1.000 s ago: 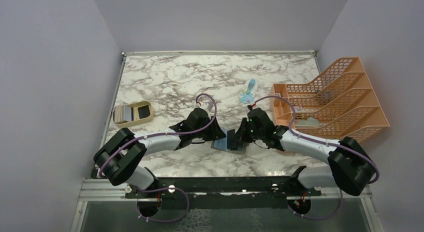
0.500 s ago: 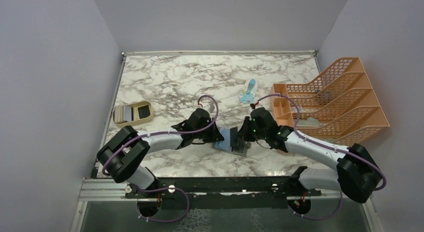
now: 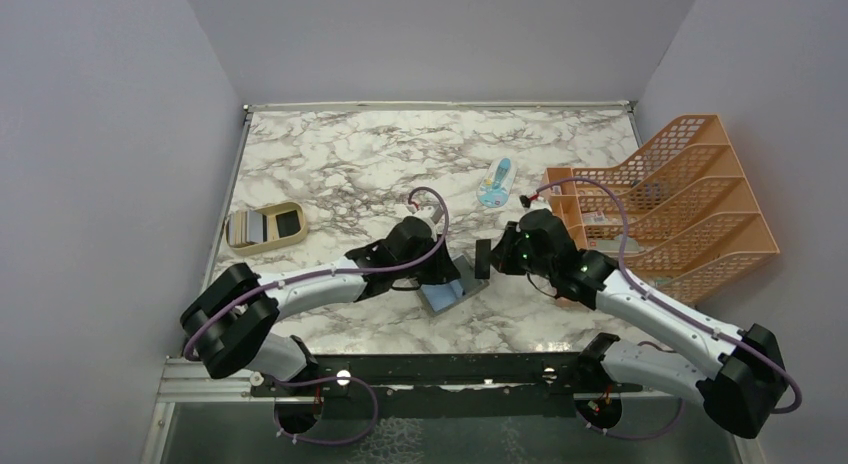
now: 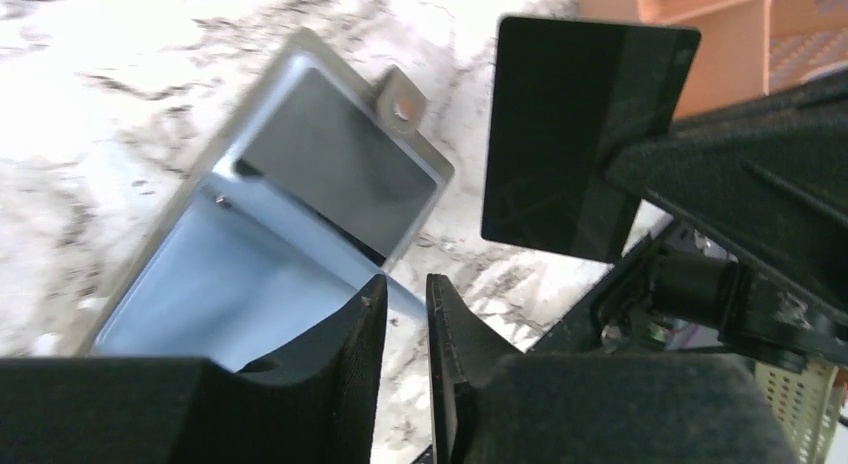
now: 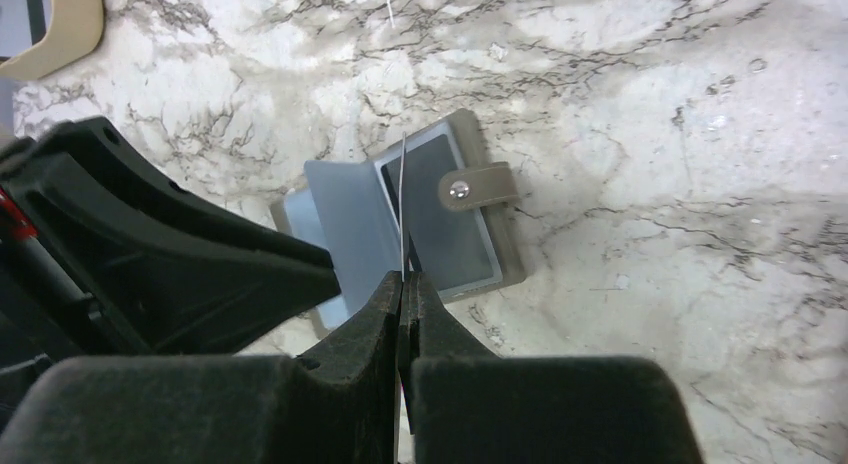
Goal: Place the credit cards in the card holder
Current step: Turn over the card slot in the card holder.
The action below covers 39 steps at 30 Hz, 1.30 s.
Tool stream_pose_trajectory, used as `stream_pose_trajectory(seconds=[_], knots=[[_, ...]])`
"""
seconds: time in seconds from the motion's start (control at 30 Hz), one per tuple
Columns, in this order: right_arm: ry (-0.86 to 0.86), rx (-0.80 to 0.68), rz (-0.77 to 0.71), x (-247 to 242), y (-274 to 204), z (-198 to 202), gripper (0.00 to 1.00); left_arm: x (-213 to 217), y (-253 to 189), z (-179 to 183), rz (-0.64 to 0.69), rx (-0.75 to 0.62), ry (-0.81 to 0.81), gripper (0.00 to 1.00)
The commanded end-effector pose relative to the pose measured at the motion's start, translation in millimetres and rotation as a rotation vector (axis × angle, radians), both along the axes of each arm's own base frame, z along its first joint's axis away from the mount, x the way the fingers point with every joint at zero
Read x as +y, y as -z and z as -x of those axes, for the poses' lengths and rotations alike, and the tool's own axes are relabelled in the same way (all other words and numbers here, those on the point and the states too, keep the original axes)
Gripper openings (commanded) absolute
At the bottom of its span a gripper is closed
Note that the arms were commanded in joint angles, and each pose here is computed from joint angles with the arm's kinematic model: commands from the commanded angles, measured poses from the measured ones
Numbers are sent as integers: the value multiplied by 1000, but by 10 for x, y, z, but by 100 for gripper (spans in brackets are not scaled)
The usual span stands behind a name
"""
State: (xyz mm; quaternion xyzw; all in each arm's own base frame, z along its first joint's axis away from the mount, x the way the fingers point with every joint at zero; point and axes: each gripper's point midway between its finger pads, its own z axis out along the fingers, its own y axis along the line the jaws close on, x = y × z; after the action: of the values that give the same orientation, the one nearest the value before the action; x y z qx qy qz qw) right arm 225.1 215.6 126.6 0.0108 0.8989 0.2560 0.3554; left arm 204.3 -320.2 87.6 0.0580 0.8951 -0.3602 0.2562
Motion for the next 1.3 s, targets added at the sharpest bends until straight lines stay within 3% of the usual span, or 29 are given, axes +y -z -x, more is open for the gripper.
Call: stream_pose_trajectory(seconds=[0.0,0.23,0.37,0.97,1.27], knots=[[64,-69,33,-176,-231,-73,1,-305,-145,101,111,-9,72,26],[5,-69,-38,-39,-325,-13,1,-242,-95,0,40,-47,43,35],[-3,-80,-29,-45,-359,-19,1,-144,4,-98,-20,-73,11,36],[-124,-52,-44,55,-293,152,1,-369,-21,-282,42,-129,19,41],[-188,-4,-76,207,-139,203,1,-127,42,-304,-56,-112,-47,39]])
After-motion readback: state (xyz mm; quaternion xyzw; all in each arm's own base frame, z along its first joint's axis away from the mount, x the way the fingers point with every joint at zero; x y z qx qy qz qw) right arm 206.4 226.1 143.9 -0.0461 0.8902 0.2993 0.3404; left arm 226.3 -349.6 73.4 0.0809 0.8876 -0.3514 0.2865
